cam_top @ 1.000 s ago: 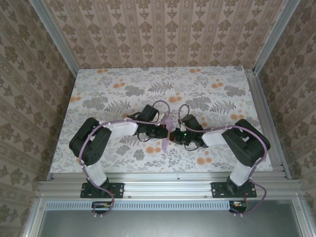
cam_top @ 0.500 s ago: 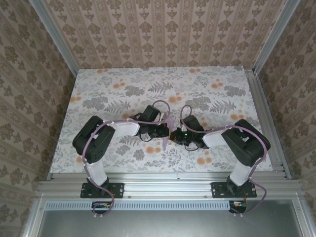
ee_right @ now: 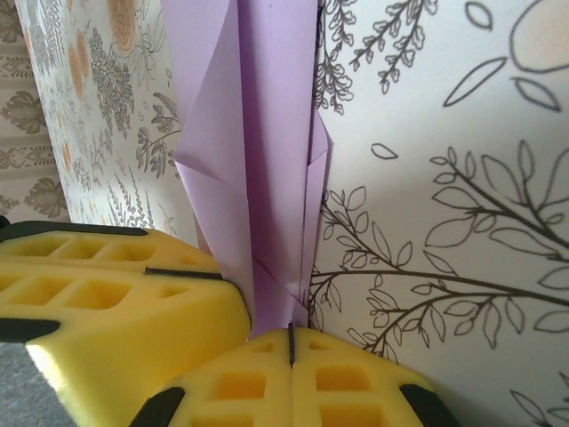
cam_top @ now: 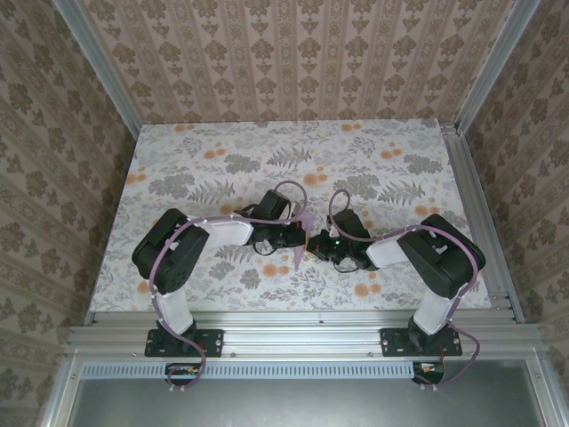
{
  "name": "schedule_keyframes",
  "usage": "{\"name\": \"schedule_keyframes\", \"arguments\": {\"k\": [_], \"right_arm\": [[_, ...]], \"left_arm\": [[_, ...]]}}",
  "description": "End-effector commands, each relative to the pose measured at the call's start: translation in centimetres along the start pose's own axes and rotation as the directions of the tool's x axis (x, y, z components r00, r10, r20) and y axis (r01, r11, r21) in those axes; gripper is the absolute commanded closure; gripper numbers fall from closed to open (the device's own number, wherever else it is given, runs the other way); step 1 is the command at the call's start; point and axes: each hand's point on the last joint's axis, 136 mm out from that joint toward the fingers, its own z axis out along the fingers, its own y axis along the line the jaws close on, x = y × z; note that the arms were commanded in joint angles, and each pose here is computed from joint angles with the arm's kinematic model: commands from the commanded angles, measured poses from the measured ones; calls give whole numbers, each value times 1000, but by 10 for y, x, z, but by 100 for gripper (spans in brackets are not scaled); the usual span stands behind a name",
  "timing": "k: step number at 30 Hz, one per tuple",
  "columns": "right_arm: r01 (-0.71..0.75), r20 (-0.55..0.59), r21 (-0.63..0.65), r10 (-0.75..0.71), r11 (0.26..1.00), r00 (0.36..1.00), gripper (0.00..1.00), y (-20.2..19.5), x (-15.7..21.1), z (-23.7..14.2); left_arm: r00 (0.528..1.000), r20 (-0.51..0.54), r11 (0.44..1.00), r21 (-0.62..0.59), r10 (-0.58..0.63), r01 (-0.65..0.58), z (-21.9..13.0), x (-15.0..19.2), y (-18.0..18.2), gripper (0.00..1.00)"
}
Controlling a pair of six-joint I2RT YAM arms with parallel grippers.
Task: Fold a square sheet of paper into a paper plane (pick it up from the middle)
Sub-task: Fold the wing for the fifth time at the center of the table.
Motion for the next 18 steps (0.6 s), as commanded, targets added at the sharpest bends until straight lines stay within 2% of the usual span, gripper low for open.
{"name": "schedule_keyframes", "arguments": {"k": [1,11,18], "right_arm": [[-21,35,100,17,995,999,94,-34,-1,4],[-3,42,110,-1,994,999,96,-33,-2,0],[16,55,83,-20,996,998,97,-22,-5,-5]], "left_arm": [[1000,-12,1000,2,-2,2,11,4,0,99],[998,-63,1000,15,-21,22,28,17,12,98],[994,-105,999,-27,-26,23,34,27,29,97]]}}
